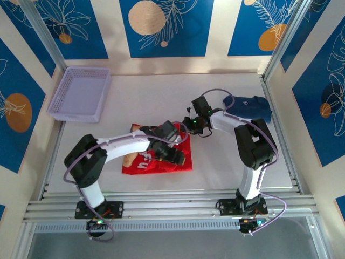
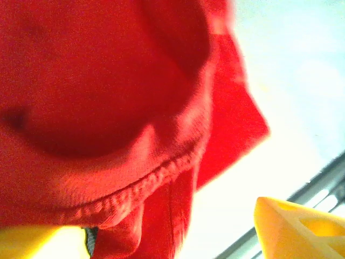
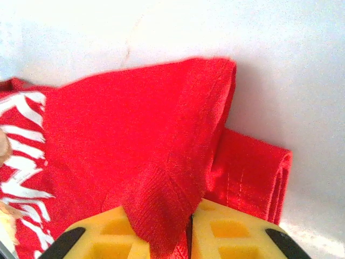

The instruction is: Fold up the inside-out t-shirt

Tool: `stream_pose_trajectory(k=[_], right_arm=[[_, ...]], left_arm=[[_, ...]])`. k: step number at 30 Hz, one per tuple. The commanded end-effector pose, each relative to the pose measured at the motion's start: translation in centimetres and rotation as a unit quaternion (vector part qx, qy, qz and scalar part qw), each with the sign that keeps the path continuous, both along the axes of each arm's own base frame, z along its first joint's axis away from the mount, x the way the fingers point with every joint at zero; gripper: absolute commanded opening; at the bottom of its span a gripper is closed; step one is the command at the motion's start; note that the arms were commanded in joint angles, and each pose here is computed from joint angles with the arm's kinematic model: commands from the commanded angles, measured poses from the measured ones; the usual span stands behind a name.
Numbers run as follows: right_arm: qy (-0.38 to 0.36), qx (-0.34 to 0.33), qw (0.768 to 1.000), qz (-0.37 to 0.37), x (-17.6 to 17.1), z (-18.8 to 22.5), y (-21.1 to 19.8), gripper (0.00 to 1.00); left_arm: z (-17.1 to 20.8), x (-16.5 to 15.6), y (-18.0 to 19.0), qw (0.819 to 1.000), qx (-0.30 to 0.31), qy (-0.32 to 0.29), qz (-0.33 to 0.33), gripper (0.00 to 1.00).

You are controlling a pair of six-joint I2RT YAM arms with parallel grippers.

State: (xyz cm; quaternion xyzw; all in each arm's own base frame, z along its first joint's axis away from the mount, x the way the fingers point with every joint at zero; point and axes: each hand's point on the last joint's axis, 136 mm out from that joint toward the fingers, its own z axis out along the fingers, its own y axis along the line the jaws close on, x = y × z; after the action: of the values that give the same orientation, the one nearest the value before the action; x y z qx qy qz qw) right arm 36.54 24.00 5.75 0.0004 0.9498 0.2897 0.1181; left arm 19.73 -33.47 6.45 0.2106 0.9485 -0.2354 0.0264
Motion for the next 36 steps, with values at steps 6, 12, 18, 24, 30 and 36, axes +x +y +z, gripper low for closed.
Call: stream_pose_trajectory(k=[6, 12, 18, 24, 30, 36], right_arm=[[0.024, 0.031, 0.999, 0.01, 1.2, 1.2, -0.8, 0.26], [0.021, 0.013, 1.0, -0.002, 1.0, 2.2, -3.1, 0.47], [0.013, 0.025, 0.999, -0.018, -3.8, 4.7, -5.3, 0.54], [0.063, 0.079, 0.995, 0.025, -11.8, 3.3, -1.8, 0.54], [0.078, 0.06, 0.995, 0.029, -13.2, 0.7, -0.7, 0.53], [0.085, 0.053, 0.994, 0.035, -13.1, -1.0, 0.2, 0.52]], left_arm=[[5.0, -1.4, -8.7, 0.989, -0.123, -0.021, -0.079, 0.76], [7.9, -1.5, -8.6, 0.984, -0.143, -0.053, -0.094, 0.81], [10.3, -0.7, -3.1, 0.985, -0.119, -0.115, -0.057, 0.83], [10.8, 2.9, 5.6, 0.982, -0.112, -0.127, 0.083, 0.84], [11.2, 4.7, 9.4, 0.974, -0.113, -0.136, 0.144, 0.84], [10.2, 4.3, 9.7, 0.976, -0.108, -0.123, 0.146, 0.84]])
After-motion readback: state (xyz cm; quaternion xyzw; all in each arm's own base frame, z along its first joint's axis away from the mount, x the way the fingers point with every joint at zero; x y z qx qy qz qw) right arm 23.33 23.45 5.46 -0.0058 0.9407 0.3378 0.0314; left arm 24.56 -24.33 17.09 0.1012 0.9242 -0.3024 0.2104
